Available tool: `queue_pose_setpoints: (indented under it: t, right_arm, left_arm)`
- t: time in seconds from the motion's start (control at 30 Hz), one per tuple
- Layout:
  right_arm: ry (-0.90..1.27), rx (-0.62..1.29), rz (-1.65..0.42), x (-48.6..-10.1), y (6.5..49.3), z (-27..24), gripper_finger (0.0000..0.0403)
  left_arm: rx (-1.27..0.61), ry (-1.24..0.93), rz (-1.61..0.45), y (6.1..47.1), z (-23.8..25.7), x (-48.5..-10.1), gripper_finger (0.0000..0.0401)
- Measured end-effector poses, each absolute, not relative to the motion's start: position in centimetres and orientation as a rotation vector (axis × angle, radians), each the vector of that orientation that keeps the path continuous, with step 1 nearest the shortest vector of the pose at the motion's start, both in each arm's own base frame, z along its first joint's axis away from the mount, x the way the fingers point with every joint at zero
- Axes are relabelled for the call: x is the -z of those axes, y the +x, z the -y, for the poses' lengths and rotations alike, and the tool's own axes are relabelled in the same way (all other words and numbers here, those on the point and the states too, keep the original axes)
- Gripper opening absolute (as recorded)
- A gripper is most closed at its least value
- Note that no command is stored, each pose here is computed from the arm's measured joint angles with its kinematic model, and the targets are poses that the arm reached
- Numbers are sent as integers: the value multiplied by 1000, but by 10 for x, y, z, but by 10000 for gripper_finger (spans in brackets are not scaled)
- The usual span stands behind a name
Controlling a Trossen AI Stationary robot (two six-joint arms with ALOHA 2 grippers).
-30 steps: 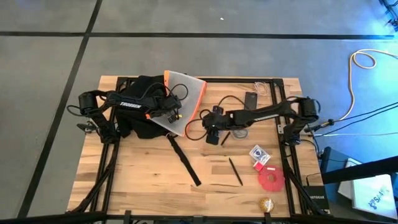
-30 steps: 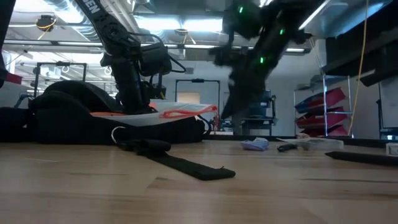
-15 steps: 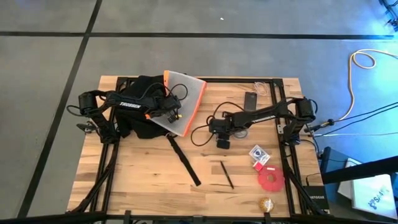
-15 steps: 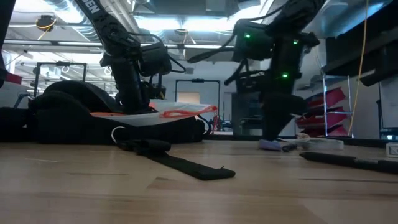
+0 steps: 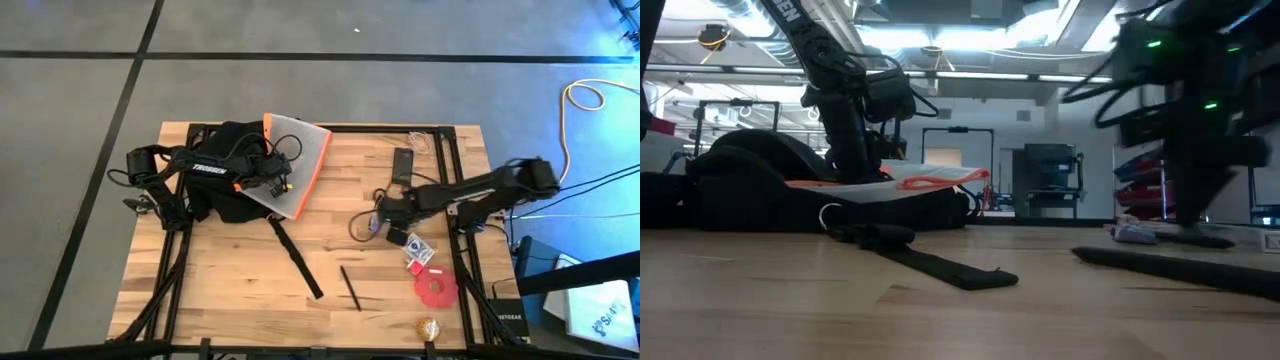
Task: Unpack backpack
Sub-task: Move the purple granola bar to the middle right of the table
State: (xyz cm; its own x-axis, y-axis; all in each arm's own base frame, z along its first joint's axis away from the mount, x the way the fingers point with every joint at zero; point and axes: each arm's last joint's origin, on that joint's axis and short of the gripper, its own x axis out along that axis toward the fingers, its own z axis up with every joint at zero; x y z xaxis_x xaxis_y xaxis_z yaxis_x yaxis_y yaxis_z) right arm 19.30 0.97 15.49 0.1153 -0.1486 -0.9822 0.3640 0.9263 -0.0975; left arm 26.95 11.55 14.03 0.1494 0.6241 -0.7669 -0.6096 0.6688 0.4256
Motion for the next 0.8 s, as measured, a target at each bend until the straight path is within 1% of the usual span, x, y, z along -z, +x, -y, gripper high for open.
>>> queue_pose_setpoints:
  t: [0.13, 0.23, 0.3, 0.43, 0.5, 0.57, 0.63, 0.7, 0.8]
  right_arm:
    - [247, 422, -1390, -159, 162, -16, 72]
    - [275, 425, -1262, -170, 156, -18, 72]
    - [285, 392, -1157, -177, 159, -21, 72]
    - [277, 277, -906, -192, 180, -25, 72]
    - [245, 256, -833, -194, 189, -26, 72]
    - [180, 265, -825, -192, 193, -24, 72]
    - [140, 293, -875, -185, 194, -20, 72]
    - [132, 325, -941, -177, 195, -16, 72]
    - [137, 356, -983, -167, 201, -8, 72]
  left_arm:
    - [-893, 6, -1103, 270, -116, -140, 4]
    - [-895, 3, -1101, 270, -116, -140, 4]
    - [-896, 2, -1099, 270, -116, -140, 4]
    - [-898, -2, -1089, 271, -116, -141, 4]
    - [-897, -4, -1080, 271, -116, -141, 4]
    - [-897, -6, -1074, 272, -116, -141, 4]
    - [-897, -6, -1075, 272, -116, -141, 4]
    - [-896, -5, -1075, 272, -116, -141, 4]
    - [-896, -5, -1071, 272, -116, -141, 4]
